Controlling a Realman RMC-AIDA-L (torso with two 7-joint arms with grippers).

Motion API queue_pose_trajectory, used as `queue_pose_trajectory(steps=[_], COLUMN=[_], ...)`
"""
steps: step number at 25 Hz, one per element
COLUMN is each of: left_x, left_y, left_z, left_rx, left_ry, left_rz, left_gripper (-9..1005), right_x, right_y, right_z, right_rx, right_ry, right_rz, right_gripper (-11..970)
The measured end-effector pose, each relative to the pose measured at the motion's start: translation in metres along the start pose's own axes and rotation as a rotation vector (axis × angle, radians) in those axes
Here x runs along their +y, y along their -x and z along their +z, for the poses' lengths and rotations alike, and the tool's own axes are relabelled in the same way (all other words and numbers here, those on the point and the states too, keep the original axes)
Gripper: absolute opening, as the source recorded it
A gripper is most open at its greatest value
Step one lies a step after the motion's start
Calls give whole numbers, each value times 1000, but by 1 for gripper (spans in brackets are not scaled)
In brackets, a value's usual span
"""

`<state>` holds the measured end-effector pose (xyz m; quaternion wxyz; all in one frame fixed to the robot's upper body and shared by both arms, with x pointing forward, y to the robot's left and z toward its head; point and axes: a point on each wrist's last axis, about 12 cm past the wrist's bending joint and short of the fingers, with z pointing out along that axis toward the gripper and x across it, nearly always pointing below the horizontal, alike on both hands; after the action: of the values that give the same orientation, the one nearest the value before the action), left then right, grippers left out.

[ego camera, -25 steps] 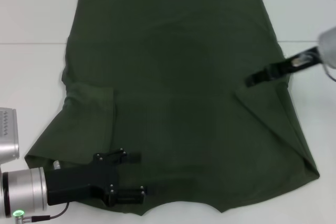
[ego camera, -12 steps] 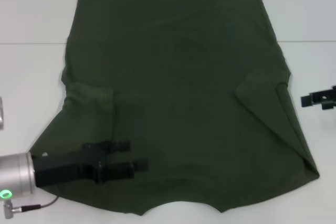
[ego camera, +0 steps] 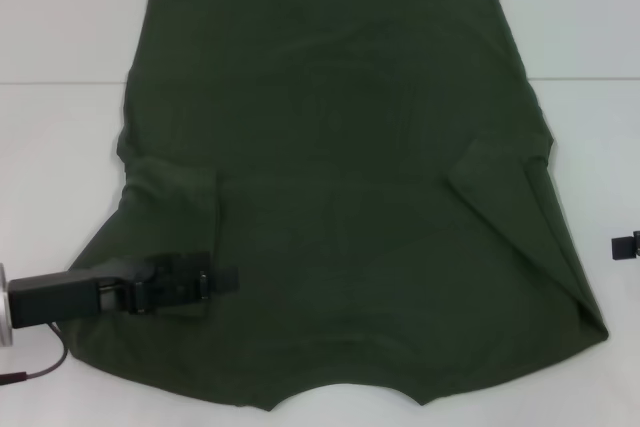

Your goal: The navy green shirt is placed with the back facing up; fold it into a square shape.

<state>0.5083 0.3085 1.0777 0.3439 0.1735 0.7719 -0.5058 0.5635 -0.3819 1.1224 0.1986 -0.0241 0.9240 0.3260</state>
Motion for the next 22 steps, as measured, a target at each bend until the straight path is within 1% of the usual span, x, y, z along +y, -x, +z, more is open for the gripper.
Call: queue_pose_trajectory(steps=[3, 5, 10, 13, 16, 19, 22], left_x=[1, 1, 3, 4, 5, 6, 6], left_y=[2, 3, 3, 3, 3, 2, 2], left_z=[-3, -1, 2, 2, 1, 0, 0], left_rx=[-1, -1, 1, -3, -6, -8, -10], left_ry=[11, 12, 22, 32, 41, 51, 57], left_rz=[0, 2, 3, 2, -1, 0, 0], left_gripper=[934, 934, 934, 934, 934, 934, 934], right_x=[1, 5, 19, 30, 39, 43, 44], right_y=[1, 6, 20, 28, 35, 38, 38], right_z=[1, 6, 31, 51, 67, 75, 78], right_rx=[6, 4, -13, 21, 44, 56, 65], right_ry=[0, 4, 9, 9, -16, -38, -49], right_rz=[-9, -19, -42, -69, -97, -102, -98], right_gripper=[786, 785, 783, 781, 780, 779, 778])
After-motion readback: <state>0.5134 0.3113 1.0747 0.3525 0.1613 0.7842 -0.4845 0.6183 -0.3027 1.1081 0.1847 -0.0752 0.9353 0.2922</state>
